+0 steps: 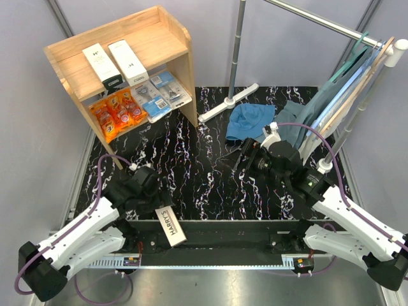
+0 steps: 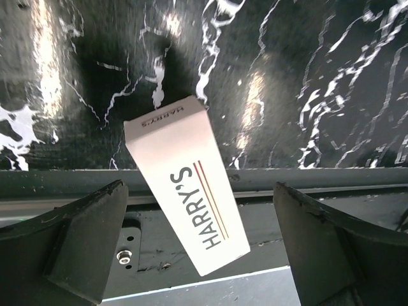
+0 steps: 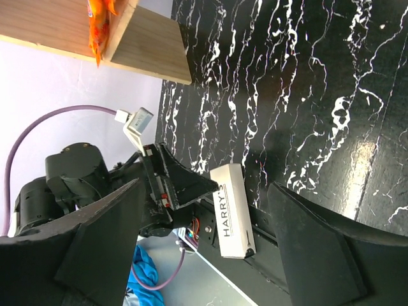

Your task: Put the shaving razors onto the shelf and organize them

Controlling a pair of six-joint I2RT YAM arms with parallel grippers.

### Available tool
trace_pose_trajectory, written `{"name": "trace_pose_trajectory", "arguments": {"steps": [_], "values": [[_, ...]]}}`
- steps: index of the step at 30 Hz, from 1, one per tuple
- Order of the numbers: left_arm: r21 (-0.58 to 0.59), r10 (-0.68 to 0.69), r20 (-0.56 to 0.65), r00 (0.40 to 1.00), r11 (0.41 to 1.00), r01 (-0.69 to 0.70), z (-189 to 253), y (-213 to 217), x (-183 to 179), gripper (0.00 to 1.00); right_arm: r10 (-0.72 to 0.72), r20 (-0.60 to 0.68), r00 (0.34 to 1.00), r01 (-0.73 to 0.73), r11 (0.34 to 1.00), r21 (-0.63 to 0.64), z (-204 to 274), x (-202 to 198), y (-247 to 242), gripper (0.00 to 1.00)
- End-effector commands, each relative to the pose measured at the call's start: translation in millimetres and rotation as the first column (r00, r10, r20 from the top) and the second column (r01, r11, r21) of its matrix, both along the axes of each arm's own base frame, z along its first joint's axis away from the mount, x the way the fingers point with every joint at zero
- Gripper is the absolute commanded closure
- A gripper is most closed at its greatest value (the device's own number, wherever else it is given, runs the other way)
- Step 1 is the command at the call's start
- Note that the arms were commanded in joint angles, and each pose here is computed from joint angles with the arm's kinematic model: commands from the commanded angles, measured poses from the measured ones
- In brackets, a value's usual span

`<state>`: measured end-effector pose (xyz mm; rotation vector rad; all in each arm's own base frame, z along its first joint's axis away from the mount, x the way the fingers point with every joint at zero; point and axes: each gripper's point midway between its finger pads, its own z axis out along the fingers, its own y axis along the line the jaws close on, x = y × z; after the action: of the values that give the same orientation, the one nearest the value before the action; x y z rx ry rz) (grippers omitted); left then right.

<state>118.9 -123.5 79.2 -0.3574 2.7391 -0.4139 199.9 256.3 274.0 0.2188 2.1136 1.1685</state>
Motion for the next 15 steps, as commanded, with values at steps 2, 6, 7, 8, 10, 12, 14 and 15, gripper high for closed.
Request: {"name": "trace_pose_trajectory", "arguments": {"steps": [2,6,7,8,10,12,14,15], "values": [[-0.017,0.008,-0.025,1.0,1.0,-0.008,-8.7,-9.4,-3.0,0.01,0.013,0.0,1.0,-0.013,1.0,0.023,2.9,-4.3,1.2,0.12],[-0.002,-0.006,-0.051,0.999,1.0,0.006,-20.2,-12.5,-9.2,0.01,0.016,-0.016,1.0,-0.015,1.0,0.026,-4.9,-8.0,-0.3,0.12],[-0.001,-0.004,-0.06,0.998,1.0,0.004,-22.9,-13.7,-10.1,0.01,0.015,-0.018,1.0,-0.015,1.0,0.027,-5.4,-8.5,-0.7,0.12],[-0.005,-0.005,-0.058,0.998,1.0,0.004,-24.3,-16.3,-9.2,0.01,0.018,-0.02,1.0,-0.017,0.999,0.028,-6.7,-9.1,-0.5,0.12],[0.005,-0.011,-0.075,0.997,1.0,0.011,-30.8,-17.4,-12.1,0.02,0.02,-0.023,1.0,-0.019,0.999,0.031,-8.4,-10.3,-0.9,0.12],[0.014,-0.016,-0.085,0.996,1.0,0.017,-37.7,-18.3,-13.3,0.04,0.019,-0.029,0.999,-0.018,0.999,0.034,-10.4,-11.2,-1.2,0.11],[0.017,-0.014,-0.089,0.996,1.0,0.016,-43.8,-18.7,-13.0,0.05,0.022,-0.027,0.999,-0.021,0.999,0.037,-10.8,-12.3,-1.6,0.11],[0.027,-0.014,-0.097,0.995,1.0,0.017,-47.3,-18.3,-13.3,0.06,0.024,-0.03,0.999,-0.023,0.999,0.037,-11.9,-12.5,-1.0,0.1]]}}
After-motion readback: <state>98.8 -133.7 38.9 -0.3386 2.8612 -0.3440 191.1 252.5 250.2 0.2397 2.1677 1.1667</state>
